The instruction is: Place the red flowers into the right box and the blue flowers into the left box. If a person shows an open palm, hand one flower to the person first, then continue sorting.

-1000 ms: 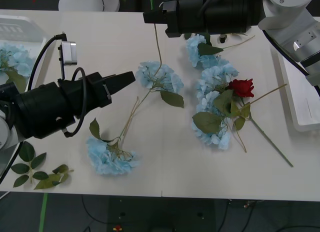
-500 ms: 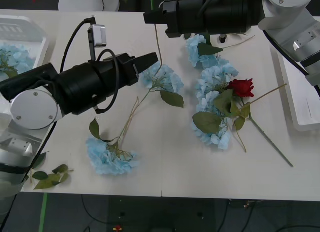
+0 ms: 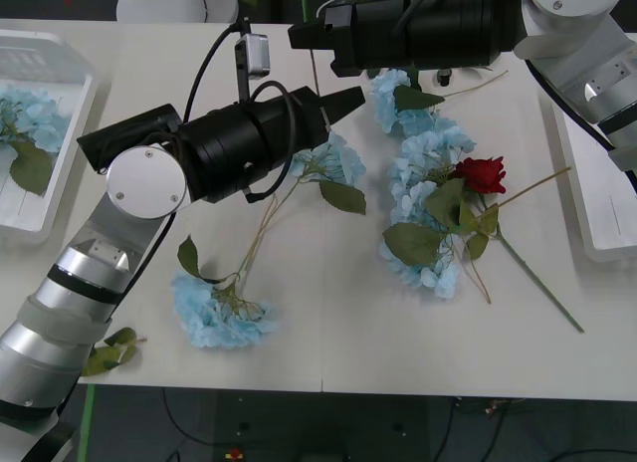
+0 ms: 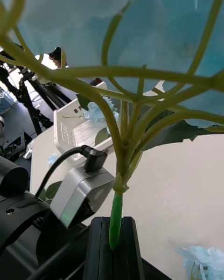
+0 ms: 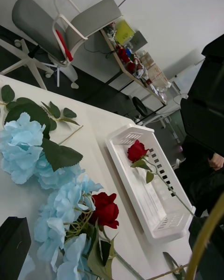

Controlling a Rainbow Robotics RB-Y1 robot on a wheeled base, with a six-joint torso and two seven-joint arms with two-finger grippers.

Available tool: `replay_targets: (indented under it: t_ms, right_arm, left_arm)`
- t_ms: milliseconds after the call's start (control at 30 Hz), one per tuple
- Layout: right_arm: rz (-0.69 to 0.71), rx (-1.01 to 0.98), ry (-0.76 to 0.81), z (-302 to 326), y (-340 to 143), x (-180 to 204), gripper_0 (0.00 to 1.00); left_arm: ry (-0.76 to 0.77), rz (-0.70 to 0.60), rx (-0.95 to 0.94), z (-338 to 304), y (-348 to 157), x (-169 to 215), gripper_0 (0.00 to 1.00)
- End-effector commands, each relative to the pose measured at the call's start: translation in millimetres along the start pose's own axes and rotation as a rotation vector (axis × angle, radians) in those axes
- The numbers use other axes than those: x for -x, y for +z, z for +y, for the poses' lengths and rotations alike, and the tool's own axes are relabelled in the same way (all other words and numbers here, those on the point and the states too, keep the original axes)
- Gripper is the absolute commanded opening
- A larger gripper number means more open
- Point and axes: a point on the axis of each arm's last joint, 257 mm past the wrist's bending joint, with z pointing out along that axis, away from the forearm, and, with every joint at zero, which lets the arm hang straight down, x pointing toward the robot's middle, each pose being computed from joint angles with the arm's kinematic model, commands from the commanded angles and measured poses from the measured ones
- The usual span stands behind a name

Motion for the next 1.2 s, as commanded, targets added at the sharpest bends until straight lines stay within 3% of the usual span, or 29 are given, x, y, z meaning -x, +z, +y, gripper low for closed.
replay_targets:
  t_ms: [33,200,233,333,367,1100,1133,1200]
  right_arm:
    - [-0.012,0.014,-0.035,13.0,6.3,26.4,0.0]
    - [-0.01,0.01,-0.031,10.8,6.0,24.7,0.0]
    - [-0.012,0.01,-0.032,10.8,6.0,25.8,0.0]
    - [-0.011,0.008,-0.031,10.0,5.5,25.0,0.0]
    - [-0.012,0.009,-0.031,10.6,5.5,25.9,0.0]
    - [-0.005,-0.008,-0.041,5.3,3.9,24.0,0.01]
    - [-0.005,-0.008,-0.041,5.3,3.9,24.0,0.08]
    - [-0.01,-0.014,-0.039,3.4,2.9,25.2,0.46]
  left_arm:
    - [-0.051,-0.014,-0.048,-28.8,25.2,10.3,1.0]
    - [-0.065,-0.017,-0.059,-34.2,30.1,4.7,1.0]
    - [-0.067,-0.016,-0.062,-36.0,31.1,2.8,0.91]
    - [-0.088,-0.027,-0.074,-41.3,33.6,0.9,0.16]
    - [-0.099,-0.024,-0.076,-41.5,33.5,-0.5,0.02]
    - [-0.182,-0.088,-0.064,-31.8,28.7,9.4,0.0]
    - [-0.187,-0.09,-0.065,-31.8,28.4,10.2,0.0]
    - [-0.193,-0.096,-0.063,-31.0,27.7,10.9,0.0]
